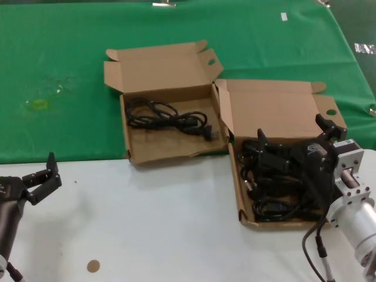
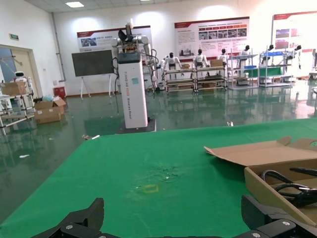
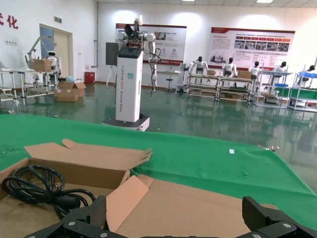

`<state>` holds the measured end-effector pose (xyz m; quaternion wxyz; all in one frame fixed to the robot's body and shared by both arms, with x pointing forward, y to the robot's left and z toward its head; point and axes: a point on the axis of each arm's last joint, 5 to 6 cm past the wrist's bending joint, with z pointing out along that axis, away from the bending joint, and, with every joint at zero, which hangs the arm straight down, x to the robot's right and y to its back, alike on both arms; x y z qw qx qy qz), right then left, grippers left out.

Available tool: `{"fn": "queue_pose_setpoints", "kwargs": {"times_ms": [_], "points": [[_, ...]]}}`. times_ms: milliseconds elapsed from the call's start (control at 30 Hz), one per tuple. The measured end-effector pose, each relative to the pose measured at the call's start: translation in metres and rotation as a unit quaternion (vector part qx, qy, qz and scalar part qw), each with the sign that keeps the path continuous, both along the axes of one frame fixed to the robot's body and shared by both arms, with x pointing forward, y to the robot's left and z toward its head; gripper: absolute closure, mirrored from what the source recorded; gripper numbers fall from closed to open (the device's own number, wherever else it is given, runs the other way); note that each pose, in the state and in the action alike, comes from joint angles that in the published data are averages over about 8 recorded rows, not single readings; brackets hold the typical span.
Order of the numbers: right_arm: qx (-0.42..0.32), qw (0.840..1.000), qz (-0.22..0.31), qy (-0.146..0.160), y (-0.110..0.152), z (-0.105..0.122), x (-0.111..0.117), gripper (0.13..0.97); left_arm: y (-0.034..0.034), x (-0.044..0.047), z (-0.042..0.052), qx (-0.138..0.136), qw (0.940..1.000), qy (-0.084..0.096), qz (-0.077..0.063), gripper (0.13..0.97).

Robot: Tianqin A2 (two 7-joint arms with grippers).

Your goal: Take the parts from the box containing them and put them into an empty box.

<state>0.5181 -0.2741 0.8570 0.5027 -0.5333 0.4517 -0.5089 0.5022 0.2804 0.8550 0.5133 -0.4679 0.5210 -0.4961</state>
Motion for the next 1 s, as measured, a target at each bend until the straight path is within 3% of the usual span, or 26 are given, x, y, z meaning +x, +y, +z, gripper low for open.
{"fn": "queue_pose_setpoints", "kwargs": {"times_ms": [1000], "points": [[0.0,1.0,0.0,0.0,0.0,0.0,0.0,0.13,0.0,0.0,0.0,0.0,1.0,0.0,0.0,0.132]]}}
